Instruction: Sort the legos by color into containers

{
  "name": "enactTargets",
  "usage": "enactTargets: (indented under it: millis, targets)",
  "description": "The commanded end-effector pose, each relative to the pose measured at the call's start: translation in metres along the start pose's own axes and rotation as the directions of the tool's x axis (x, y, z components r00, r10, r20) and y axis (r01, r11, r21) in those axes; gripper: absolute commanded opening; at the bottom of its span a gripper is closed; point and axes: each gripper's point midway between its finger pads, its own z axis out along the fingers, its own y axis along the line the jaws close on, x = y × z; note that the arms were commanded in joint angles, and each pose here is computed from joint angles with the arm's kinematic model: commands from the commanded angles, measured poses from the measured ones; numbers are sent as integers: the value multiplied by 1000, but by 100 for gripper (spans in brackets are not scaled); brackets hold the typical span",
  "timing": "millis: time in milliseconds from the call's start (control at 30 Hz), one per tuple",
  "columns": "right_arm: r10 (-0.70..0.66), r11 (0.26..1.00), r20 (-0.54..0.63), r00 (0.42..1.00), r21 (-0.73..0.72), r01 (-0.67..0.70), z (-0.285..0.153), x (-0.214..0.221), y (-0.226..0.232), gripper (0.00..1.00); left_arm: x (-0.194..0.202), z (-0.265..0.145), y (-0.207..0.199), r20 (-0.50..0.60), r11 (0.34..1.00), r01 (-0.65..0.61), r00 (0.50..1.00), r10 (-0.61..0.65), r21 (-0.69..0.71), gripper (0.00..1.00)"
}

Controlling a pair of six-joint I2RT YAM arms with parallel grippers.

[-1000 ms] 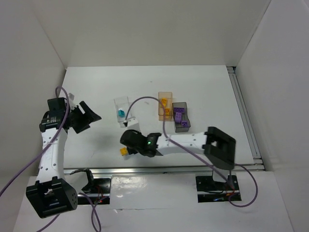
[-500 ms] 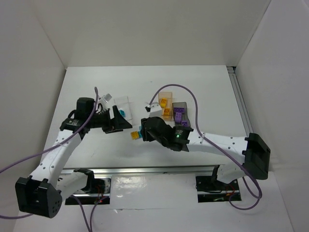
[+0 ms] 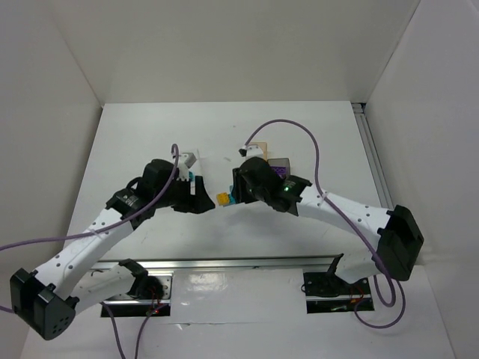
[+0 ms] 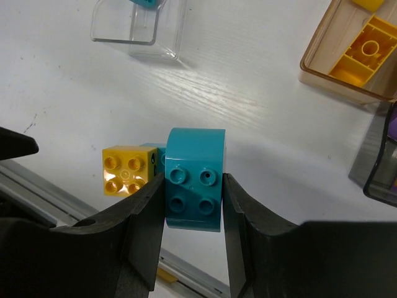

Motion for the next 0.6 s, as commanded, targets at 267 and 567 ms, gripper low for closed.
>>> enactTargets:
  millis: [267,567]
  targets:
    - [-14,973,-158,987,-231,-23,-45,-9,7,32,-24,-6,-68,132,915,-396,914,385,79,85]
    - [-8,948,-173,985,-314,-48,-53,-12,5,32,-12,17,-77,36,852,-519,855,518,71,82]
